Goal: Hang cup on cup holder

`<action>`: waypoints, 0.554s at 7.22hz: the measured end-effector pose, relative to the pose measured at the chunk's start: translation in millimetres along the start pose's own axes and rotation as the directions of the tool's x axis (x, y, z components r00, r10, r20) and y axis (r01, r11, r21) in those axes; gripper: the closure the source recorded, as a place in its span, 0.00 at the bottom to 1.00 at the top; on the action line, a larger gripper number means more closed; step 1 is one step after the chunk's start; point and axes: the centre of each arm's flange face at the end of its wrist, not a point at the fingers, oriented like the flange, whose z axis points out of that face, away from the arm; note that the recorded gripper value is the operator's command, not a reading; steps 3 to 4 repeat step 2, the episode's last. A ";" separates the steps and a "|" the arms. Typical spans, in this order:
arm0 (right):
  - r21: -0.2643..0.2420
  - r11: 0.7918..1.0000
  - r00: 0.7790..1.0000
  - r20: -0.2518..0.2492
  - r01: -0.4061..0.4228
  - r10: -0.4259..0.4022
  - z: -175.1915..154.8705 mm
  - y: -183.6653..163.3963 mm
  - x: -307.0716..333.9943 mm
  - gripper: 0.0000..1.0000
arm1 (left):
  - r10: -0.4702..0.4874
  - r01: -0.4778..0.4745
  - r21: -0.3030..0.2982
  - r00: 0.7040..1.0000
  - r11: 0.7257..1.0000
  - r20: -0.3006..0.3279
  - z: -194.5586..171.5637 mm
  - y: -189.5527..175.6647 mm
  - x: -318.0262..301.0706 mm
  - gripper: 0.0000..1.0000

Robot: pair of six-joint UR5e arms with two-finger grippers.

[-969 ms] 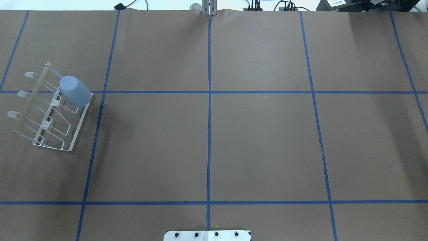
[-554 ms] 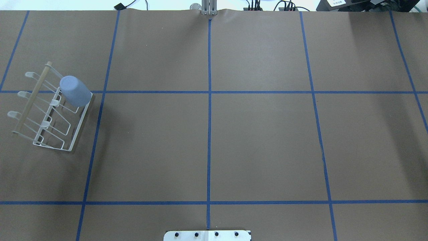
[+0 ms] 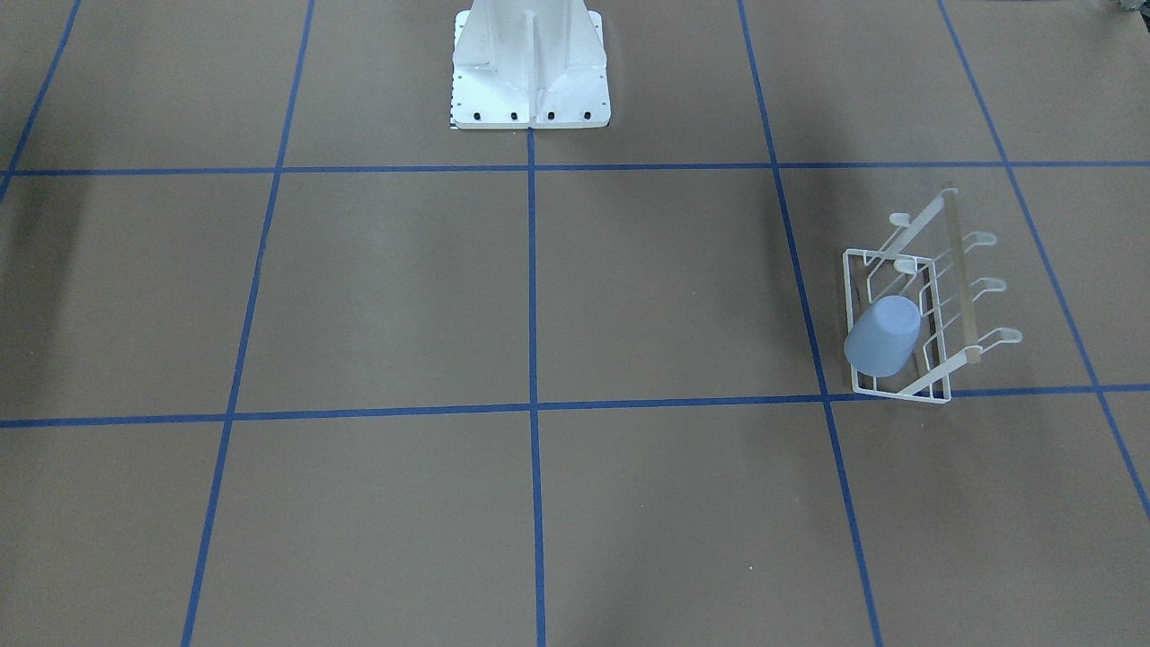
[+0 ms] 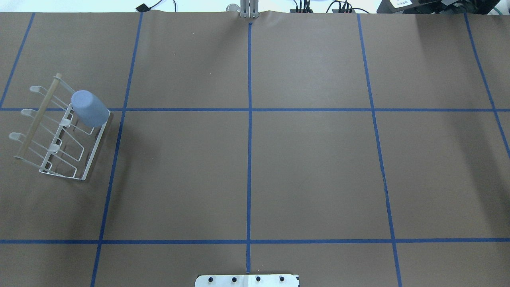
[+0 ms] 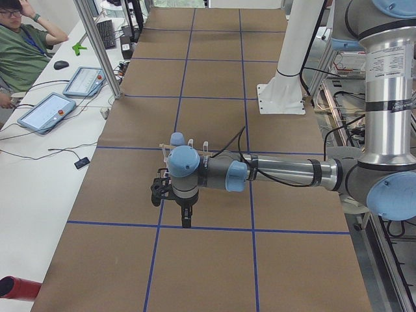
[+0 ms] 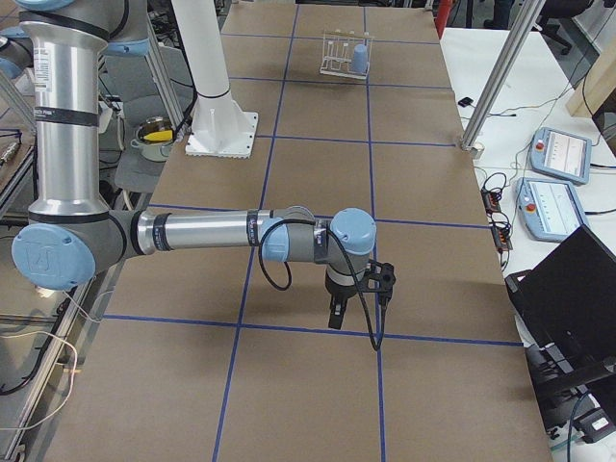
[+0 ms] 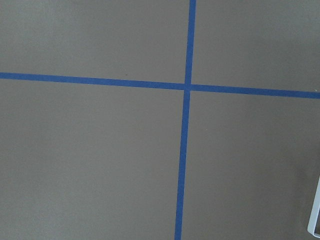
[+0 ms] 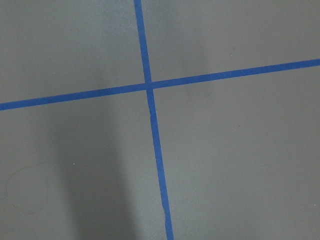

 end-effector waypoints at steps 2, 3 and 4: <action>0.003 1.000 1.000 -0.001 -0.003 0.003 -1.2 0.4 1.8 0.00 | 0.001 -0.001 0.001 1.000 1.000 0.000 -0.6 0.1 0.6 0.02; 0.003 1.000 1.000 -0.001 -0.003 0.003 -1.2 0.4 1.8 0.00 | 0.001 -0.001 0.001 1.000 1.000 0.000 -0.6 0.1 0.6 0.02; 0.003 1.000 1.000 -0.001 -0.003 0.003 -1.2 0.4 1.8 0.00 | 0.001 -0.001 0.001 1.000 1.000 0.000 -0.6 0.1 0.6 0.02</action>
